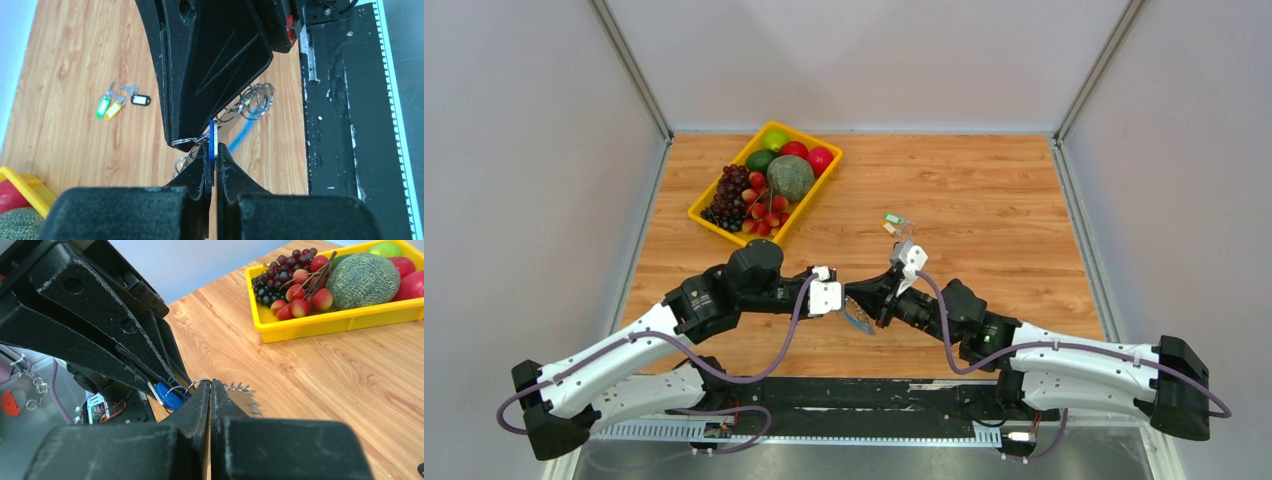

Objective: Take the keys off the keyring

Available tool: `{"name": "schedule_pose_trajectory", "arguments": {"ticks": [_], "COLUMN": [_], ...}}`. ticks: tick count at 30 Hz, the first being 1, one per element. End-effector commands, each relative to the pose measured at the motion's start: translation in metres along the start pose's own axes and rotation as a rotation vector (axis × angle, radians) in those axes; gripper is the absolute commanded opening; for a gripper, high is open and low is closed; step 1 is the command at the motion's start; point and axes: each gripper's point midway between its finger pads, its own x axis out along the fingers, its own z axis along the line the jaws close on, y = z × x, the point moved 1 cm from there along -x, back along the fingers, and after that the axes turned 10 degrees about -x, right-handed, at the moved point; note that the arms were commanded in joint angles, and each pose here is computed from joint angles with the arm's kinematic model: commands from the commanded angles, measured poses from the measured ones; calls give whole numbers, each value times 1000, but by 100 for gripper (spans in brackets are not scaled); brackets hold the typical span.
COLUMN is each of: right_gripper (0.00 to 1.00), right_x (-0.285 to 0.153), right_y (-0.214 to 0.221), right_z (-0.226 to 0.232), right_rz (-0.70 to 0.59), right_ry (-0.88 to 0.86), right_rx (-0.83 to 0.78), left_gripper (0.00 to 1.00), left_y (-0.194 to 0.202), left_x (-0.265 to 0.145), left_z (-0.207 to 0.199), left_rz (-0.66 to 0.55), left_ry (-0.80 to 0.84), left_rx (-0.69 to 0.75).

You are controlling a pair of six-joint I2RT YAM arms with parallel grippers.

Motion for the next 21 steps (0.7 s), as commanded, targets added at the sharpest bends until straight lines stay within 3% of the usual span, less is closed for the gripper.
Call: {"name": "schedule_pose_trajectory", "arguments": {"ticks": [1, 6, 13, 15, 19, 21], "right_gripper": [0, 0, 2, 8, 30, 33], "right_x": [5, 7, -15, -29, -51, -59], "right_y": [-18, -15, -16, -17, -11, -7], "right_z": [26, 33, 16, 13, 15, 12], "right_rz": [-8, 22, -37, -69, -107, -127], "right_ry": [-127, -165, -94, -95, -132, -128], "right_rx": [37, 41, 20, -2, -36, -45], "left_gripper": [0, 0, 0, 0, 0, 0], "left_y": [-18, -19, -26, -27, -28, -29], "left_x": [3, 2, -4, -5, -4, -4], "left_z": [1, 0, -1, -1, -3, -5], "left_rz": [-68, -69, -97, -100, -106, -110], "left_ry": [12, 21, 8, 10, 24, 35], "left_rx": [49, 43, 51, 49, 48, 49]}}
